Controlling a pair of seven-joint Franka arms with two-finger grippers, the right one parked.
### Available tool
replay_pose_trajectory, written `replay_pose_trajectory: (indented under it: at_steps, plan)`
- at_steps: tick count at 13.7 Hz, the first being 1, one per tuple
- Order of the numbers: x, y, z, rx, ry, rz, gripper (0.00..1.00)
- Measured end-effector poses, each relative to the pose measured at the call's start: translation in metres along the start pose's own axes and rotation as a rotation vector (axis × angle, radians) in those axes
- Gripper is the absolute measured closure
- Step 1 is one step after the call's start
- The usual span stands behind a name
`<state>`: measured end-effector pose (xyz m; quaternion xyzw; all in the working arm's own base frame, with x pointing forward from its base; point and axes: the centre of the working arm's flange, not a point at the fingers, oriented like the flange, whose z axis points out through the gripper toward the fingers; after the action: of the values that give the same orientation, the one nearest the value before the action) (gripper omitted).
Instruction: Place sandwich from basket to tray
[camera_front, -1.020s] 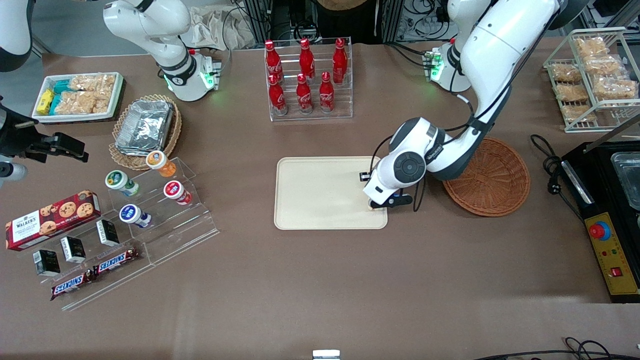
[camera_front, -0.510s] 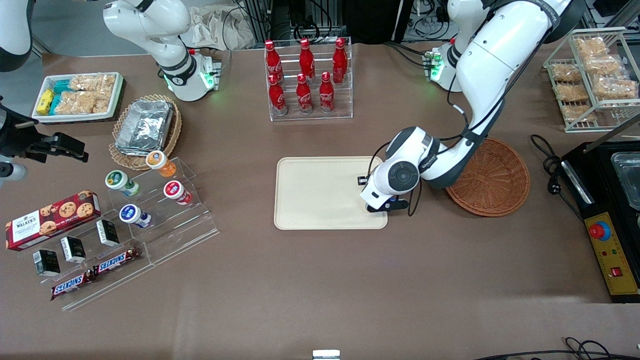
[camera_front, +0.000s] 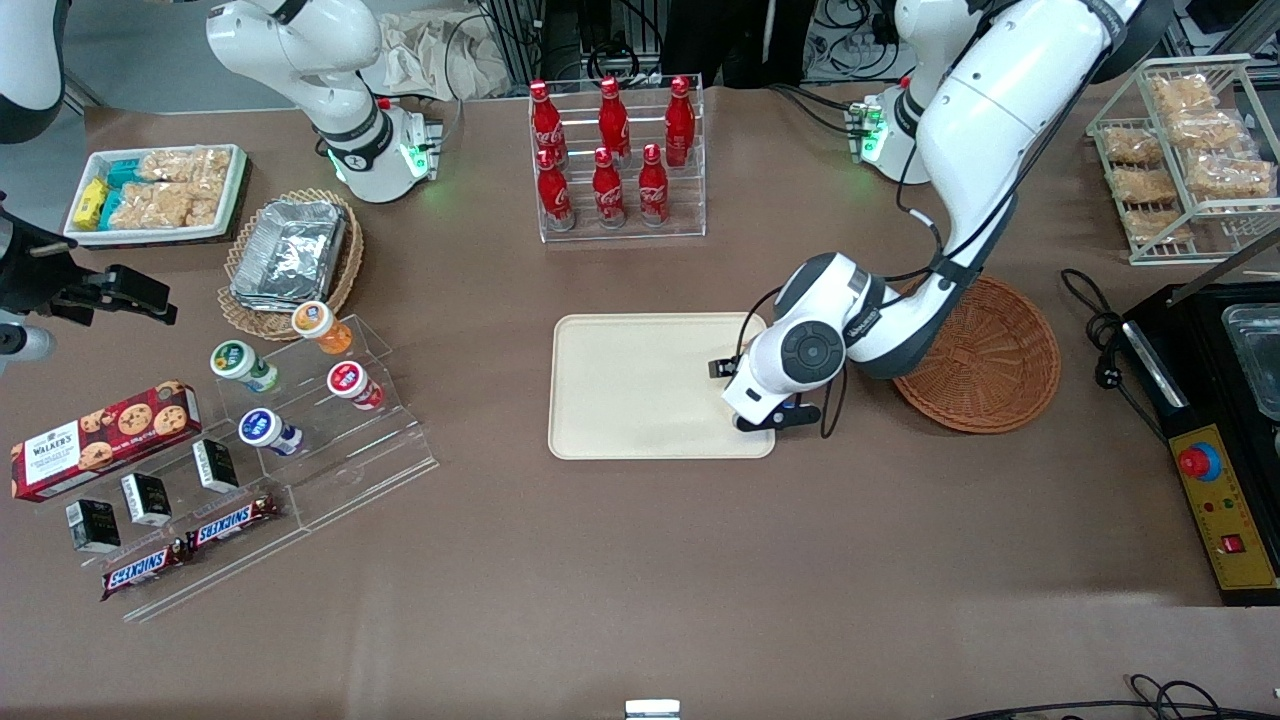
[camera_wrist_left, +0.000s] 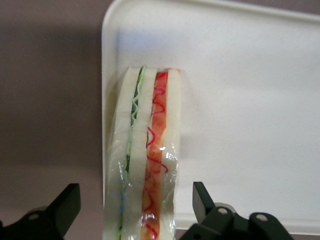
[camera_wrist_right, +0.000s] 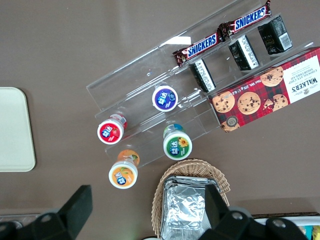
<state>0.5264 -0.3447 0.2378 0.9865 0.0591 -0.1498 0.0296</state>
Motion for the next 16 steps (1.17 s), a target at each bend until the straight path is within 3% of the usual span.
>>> replay_pose_trajectory:
  at_steps: [5, 12, 16]
  plan:
    - [-0.001, -0.040, -0.102, 0.036, 0.063, -0.039, 0.00]
    - [-0.001, -0.117, -0.177, 0.076, 0.075, 0.042, 0.00]
    - [0.004, -0.176, -0.217, 0.105, 0.116, 0.101, 0.00]
